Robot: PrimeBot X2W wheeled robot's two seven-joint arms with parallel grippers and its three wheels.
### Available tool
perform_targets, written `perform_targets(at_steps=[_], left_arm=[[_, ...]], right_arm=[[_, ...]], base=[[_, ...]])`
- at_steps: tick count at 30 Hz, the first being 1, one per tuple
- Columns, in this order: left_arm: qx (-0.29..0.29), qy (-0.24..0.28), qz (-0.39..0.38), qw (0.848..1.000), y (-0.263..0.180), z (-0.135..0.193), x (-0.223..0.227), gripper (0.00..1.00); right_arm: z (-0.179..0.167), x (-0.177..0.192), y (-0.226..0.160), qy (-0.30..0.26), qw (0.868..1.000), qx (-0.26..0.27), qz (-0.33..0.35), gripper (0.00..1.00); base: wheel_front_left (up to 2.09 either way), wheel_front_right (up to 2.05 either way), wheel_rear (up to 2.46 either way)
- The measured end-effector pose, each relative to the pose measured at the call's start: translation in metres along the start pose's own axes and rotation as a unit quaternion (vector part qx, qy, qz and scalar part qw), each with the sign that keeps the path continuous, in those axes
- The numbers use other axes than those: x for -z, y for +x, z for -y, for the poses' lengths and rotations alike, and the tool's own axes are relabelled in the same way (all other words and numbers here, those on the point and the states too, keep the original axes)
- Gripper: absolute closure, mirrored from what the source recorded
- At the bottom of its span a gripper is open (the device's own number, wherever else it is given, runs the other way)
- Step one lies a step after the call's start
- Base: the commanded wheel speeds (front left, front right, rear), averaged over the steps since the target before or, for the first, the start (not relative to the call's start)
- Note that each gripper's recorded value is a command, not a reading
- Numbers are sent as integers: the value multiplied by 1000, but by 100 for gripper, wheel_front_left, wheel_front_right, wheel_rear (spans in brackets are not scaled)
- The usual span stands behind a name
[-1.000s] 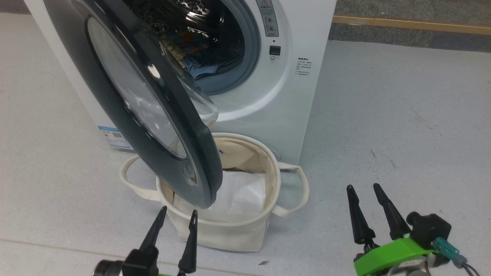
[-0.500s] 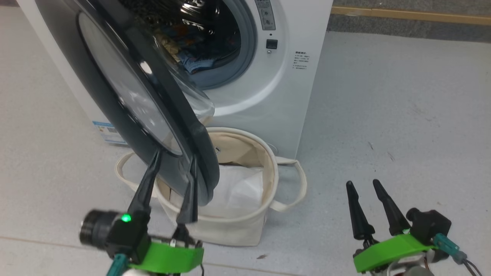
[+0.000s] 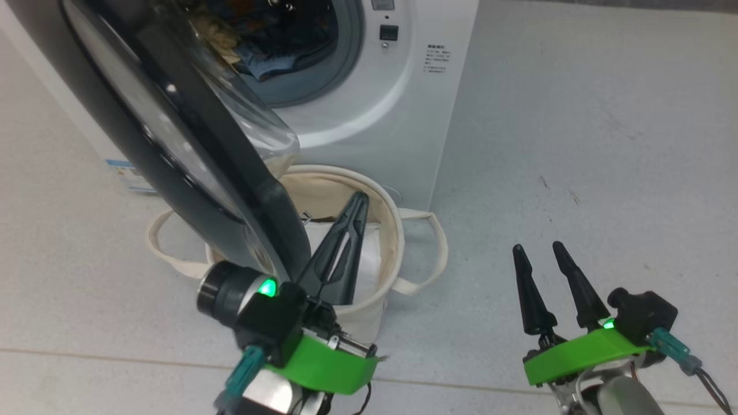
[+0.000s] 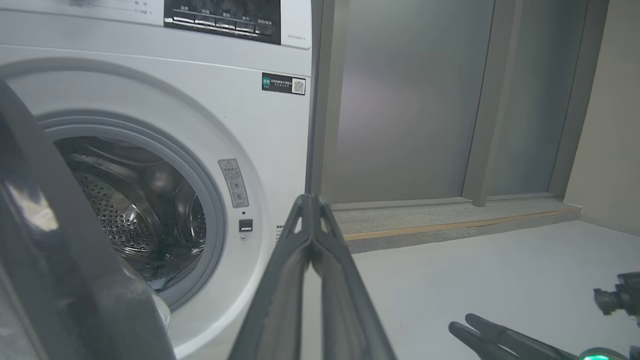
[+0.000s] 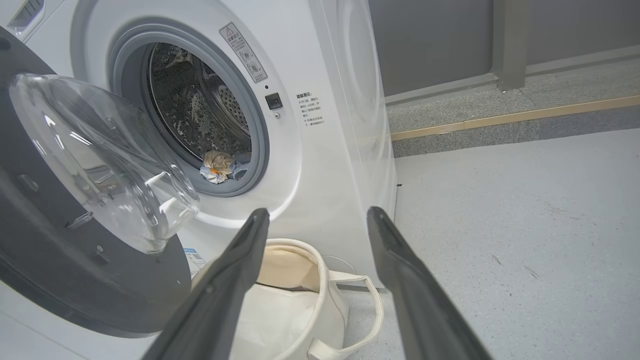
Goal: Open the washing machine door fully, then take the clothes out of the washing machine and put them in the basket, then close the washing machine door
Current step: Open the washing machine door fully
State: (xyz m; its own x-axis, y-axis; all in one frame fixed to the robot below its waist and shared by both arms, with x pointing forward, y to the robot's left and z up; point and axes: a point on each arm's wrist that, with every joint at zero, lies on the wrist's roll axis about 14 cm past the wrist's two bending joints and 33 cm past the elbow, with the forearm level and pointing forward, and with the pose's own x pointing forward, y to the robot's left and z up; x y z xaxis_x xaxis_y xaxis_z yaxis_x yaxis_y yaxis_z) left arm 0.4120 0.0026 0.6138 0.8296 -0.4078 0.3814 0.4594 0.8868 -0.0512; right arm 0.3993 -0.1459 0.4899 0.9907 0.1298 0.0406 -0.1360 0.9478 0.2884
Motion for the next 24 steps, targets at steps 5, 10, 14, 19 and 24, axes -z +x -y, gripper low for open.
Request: perform_targets(at_steps=[5, 10, 14, 19, 24], left_arm=[[-3, -12, -56, 998, 0, 2, 38, 100], [-26, -16, -110, 993, -4, -6, 73, 100], [-51, -15, -138, 989, -10, -18, 90, 100], [-91, -13, -157, 983, -18, -39, 101, 100], [-105, -16, -162, 981, -23, -44, 102, 100]], right_arm=[[6, 5, 1, 3, 1000, 8, -7, 0], [6, 9, 2, 6, 1000, 9, -12, 0], [2, 8, 6, 7, 1000, 2, -10, 0], [-7, 7, 9, 13, 1000, -12, -8, 0], [-17, 9, 12, 15, 999, -26, -11, 0]], base=[[0, 0, 0], [0, 0, 0], [0, 0, 0], [0, 0, 0], [0, 0, 0]])
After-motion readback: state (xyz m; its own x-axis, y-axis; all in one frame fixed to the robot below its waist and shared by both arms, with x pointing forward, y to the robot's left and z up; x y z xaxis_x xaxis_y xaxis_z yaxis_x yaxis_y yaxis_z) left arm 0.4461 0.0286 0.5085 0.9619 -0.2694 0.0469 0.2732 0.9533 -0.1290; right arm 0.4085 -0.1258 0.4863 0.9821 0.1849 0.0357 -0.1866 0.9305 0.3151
